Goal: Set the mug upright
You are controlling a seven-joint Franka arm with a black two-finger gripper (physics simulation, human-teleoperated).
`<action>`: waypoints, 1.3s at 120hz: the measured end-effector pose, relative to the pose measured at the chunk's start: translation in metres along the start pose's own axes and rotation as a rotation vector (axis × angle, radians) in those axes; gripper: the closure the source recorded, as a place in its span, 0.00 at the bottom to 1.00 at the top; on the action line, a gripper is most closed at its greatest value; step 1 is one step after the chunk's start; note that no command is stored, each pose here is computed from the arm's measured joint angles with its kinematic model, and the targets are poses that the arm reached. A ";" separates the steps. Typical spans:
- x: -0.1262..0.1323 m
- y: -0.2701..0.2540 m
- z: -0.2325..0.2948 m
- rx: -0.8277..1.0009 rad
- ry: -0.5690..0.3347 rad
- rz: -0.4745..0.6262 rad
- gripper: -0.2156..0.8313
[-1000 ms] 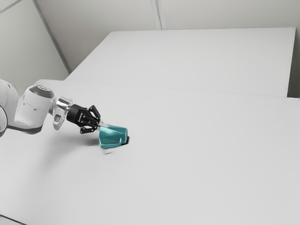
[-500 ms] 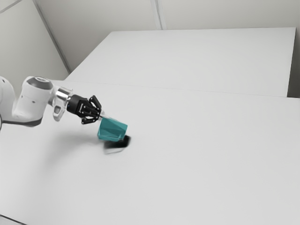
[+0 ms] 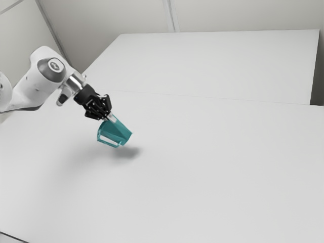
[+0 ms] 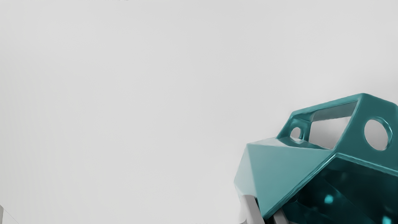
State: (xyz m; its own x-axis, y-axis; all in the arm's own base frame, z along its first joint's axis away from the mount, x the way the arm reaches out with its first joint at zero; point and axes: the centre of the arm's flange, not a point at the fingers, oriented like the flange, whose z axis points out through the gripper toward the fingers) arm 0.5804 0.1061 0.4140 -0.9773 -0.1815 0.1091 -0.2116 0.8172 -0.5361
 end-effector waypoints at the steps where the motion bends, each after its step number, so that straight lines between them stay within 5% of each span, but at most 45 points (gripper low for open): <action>1: -0.001 -0.002 0.000 -0.013 0.000 0.009 0.96; 55: -0.038 -0.090 0.048 -0.542 0.077 0.418 0.96; 146: -0.055 -0.088 0.105 -0.683 0.089 0.552 0.95; 156: -0.055 -0.088 0.106 -0.696 0.089 0.560 0.79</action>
State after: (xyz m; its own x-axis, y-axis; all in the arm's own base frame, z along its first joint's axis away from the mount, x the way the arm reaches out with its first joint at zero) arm 0.6541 -0.0137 0.3668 -0.9298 0.3624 0.0638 0.3672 0.9253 0.0952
